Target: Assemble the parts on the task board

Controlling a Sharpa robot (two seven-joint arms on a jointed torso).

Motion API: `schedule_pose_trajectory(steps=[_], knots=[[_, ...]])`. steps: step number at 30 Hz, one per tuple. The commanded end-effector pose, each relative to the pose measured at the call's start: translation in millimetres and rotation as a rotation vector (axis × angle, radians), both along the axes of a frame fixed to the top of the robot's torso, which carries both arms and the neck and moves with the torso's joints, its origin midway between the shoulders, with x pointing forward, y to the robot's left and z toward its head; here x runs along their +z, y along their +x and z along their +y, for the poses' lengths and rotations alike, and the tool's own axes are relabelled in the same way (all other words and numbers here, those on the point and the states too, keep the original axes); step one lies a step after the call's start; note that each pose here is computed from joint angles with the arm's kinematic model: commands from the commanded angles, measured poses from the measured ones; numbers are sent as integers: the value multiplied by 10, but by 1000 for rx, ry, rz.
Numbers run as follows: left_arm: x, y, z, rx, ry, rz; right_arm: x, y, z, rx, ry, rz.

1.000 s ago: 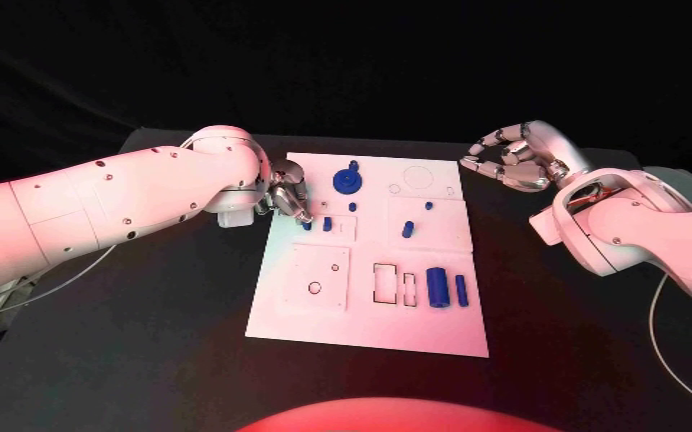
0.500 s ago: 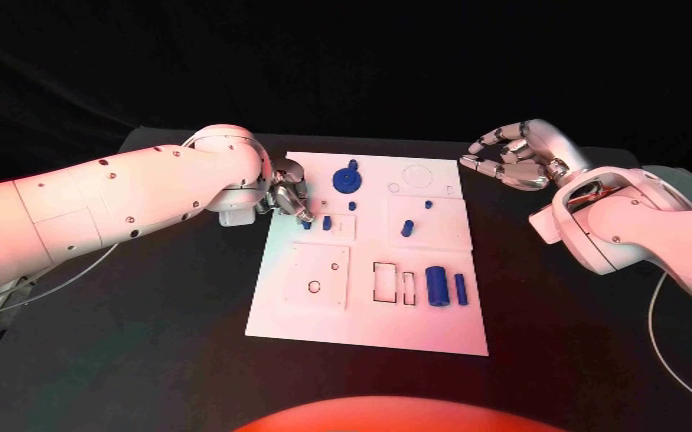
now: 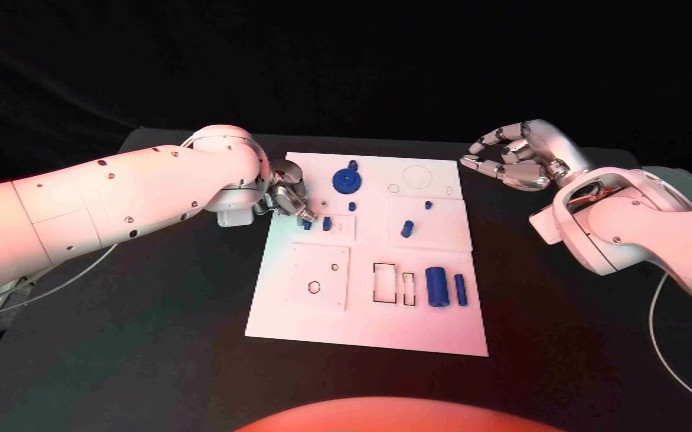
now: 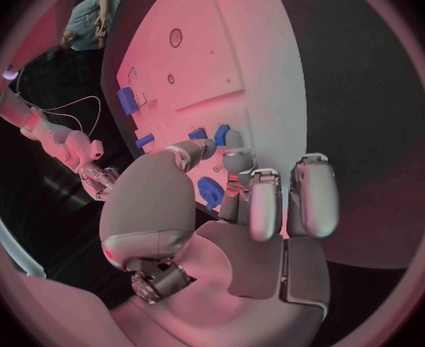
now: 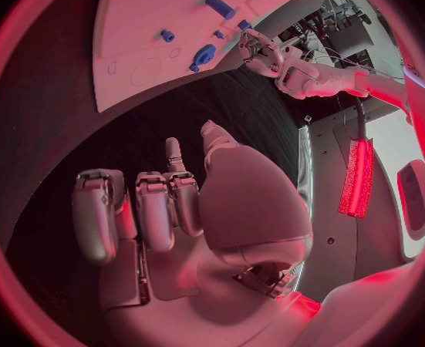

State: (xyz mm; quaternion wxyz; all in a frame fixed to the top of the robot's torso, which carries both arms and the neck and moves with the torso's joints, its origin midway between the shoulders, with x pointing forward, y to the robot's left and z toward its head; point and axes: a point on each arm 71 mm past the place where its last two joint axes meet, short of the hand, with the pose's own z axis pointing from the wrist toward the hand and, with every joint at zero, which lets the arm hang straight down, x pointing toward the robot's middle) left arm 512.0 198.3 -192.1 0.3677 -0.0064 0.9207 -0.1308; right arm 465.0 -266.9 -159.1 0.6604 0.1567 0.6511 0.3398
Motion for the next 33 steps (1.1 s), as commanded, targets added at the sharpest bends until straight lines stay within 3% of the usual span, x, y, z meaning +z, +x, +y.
schedule_pose_trajectory(steps=[1,18,28,33], knots=[[-50,-33,-2,-18,11,34,6,-6,9,9,-4,-13],[-5,-13,69,23,-19,-6,8,-4,5,7,-3,-16],[94,24,90,103,-145,-89,8,1,1,5,-3,-18],[192,55,90,118,-284,-188,8,1,-5,4,-2,-19]])
